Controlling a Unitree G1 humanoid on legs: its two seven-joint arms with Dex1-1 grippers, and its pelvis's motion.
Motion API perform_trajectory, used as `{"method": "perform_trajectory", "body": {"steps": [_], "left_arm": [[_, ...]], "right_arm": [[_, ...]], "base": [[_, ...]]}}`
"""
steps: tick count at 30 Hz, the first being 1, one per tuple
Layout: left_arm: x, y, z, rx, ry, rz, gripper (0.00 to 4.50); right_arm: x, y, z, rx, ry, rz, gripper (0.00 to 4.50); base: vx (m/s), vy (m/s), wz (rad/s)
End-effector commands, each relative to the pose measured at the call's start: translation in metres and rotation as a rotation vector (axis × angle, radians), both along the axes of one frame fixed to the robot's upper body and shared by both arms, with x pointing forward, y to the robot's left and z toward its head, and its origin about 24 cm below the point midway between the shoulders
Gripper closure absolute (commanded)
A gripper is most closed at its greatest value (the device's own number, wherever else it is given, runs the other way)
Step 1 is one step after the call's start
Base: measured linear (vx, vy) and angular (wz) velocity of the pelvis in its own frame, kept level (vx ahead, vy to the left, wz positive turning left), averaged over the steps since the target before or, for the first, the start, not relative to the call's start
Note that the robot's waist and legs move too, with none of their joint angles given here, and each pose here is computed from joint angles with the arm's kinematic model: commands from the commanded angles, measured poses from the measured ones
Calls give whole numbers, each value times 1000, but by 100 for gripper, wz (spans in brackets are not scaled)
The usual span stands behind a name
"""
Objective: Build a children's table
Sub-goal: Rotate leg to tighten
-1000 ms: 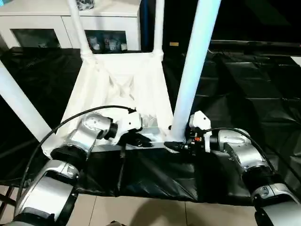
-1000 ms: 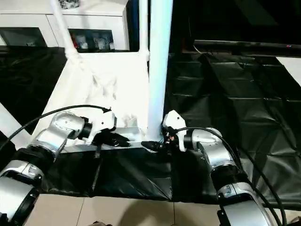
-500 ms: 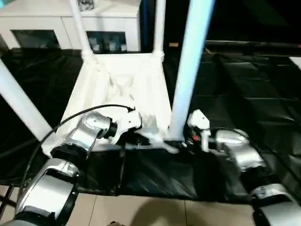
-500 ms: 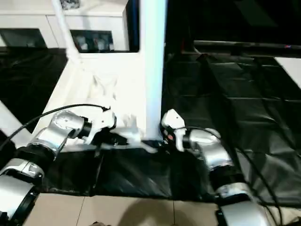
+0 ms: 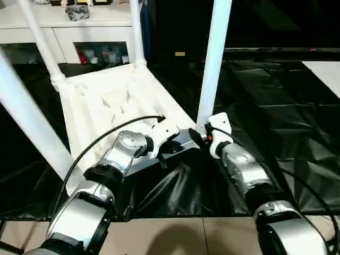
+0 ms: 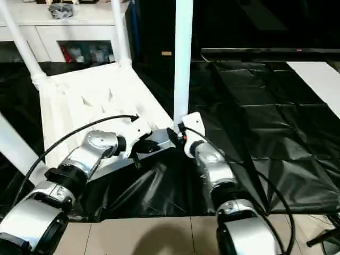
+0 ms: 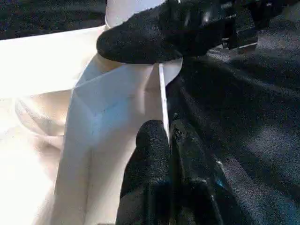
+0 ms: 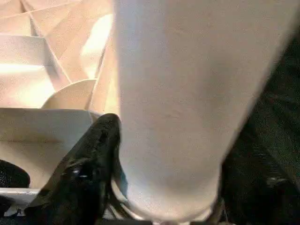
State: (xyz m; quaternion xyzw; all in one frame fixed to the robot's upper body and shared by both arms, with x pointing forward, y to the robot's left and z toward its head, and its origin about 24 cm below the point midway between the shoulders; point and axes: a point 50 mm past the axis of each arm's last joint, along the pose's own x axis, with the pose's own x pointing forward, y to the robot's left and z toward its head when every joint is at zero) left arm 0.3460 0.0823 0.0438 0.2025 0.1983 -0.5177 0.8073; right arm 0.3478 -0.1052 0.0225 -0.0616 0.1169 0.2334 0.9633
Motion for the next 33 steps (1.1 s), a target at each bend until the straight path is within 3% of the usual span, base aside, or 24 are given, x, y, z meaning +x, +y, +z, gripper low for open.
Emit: {"method": "perform_trajectory", "body": {"steps": [1, 3, 7, 15, 20, 25, 33], "left_arm": [[-8, -25, -1, 4, 9, -125, 450], [-7, -10, -1, 11, 0, -132, 450], [-9, 5, 1, 3, -7, -188, 450], [-17, 33, 4, 11, 69, -341, 450], [-19, 44, 5, 38, 99, -393, 450], [-19, 50, 7, 57, 113, -427, 450], [-19, 52, 8, 51, 135, -452, 450]], "right_arm": [[-1, 35, 13, -6, -61, 179, 106], [-1, 19, 14, 19, -55, 218, 73], [-5, 5, 14, 18, -45, 318, 48], [-27, -17, 15, -39, 0, 689, 48], [-32, -24, 18, -53, 37, 813, 48], [-35, -26, 20, -58, 70, 891, 110], [-37, -24, 20, -30, 94, 928, 168]], "base": [[0, 0, 0], [0, 0, 0], [0, 0, 0], [7, -2, 0], [0, 0, 0], [0, 0, 0], [0, 0, 0]]}}
